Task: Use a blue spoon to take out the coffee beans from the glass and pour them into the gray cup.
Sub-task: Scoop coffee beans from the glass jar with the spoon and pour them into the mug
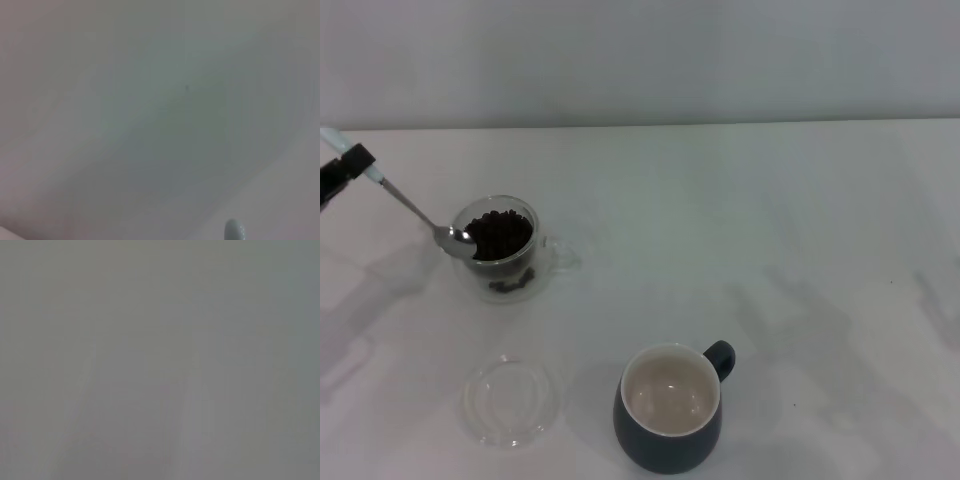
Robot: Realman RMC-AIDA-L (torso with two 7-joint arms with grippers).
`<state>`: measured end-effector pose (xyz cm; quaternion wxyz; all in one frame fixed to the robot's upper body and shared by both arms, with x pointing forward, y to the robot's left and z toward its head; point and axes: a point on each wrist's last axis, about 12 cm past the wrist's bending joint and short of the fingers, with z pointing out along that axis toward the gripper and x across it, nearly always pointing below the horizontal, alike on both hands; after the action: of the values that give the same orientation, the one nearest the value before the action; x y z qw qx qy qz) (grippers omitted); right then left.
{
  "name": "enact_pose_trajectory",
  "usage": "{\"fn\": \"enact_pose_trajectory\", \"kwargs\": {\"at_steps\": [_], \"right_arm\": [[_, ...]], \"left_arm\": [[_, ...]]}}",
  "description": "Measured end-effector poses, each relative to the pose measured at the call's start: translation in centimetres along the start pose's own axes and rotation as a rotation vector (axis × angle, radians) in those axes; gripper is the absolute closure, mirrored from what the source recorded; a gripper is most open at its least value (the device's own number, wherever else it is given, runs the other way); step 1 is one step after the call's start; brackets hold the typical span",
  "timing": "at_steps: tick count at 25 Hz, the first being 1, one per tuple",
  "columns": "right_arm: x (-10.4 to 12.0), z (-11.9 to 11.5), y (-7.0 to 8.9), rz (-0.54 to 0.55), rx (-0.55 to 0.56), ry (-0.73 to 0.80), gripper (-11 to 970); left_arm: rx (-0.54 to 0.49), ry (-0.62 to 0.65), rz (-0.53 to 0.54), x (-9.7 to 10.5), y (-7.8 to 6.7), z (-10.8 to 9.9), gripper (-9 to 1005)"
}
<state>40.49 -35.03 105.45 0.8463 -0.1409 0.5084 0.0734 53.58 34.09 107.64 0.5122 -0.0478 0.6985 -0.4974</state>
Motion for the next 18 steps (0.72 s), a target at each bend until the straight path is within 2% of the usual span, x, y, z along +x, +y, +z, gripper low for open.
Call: {"fn": "enact_pose_trajectory", "kwargs": {"at_steps": [6, 18], "right_arm": [[0.0, -0.1, 0.0, 0.002, 0.001, 0.004, 368], [0.0, -0.2, 0.5, 0.027, -0.045, 0.008, 368]], "left_arm": [[-0.013, 0.032, 0.005, -2.1, 0.1, 1.0, 869], [-0.127, 0.158, -0.002, -3.5, 0.7, 4.5, 869]]}}
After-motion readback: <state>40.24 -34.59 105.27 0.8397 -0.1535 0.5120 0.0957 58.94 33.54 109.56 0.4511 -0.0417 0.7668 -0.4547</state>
